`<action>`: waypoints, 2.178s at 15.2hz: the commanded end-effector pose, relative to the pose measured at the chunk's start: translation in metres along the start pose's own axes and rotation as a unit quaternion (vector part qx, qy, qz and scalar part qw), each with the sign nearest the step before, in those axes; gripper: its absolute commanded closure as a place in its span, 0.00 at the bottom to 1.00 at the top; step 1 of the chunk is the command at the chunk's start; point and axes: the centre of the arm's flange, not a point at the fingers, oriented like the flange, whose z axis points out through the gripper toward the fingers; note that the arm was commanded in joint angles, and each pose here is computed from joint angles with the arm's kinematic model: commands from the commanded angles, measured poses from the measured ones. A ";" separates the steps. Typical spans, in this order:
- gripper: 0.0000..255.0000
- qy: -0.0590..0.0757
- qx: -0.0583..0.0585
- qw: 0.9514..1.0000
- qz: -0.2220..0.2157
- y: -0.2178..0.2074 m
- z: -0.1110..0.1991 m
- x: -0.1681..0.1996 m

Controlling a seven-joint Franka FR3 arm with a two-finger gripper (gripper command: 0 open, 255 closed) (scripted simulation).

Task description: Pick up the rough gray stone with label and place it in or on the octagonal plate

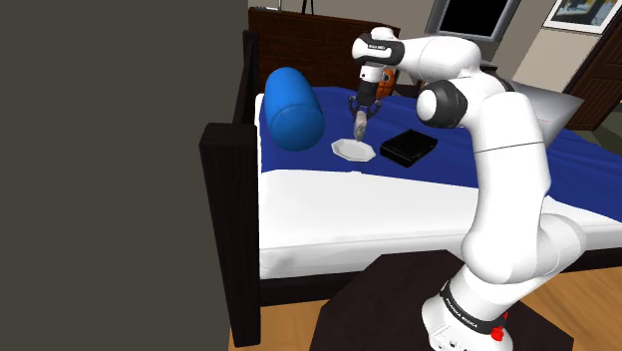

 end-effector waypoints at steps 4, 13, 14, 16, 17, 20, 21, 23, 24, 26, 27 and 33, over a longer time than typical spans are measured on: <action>1.00 0.001 0.000 1.000 0.000 0.000 0.025 0.004; 1.00 0.001 0.000 1.000 0.000 0.001 0.070 0.010; 1.00 0.001 0.000 1.000 0.000 0.001 0.070 0.010; 1.00 0.001 0.000 1.000 0.000 0.001 0.070 0.010; 1.00 0.001 0.000 1.000 0.000 0.001 0.070 0.010; 1.00 0.001 0.000 1.000 0.000 0.001 0.070 0.010; 1.00 0.001 0.000 1.000 0.000 0.001 0.070 0.010; 0.00 0.001 0.000 1.000 0.000 0.001 0.070 0.010; 0.00 0.001 0.000 1.000 0.000 0.001 0.070 0.009; 0.00 0.001 0.000 1.000 0.000 0.001 0.070 0.009; 0.00 0.001 0.000 1.000 0.000 0.001 0.070 0.010; 0.00 0.001 0.000 1.000 0.000 0.001 0.020 0.010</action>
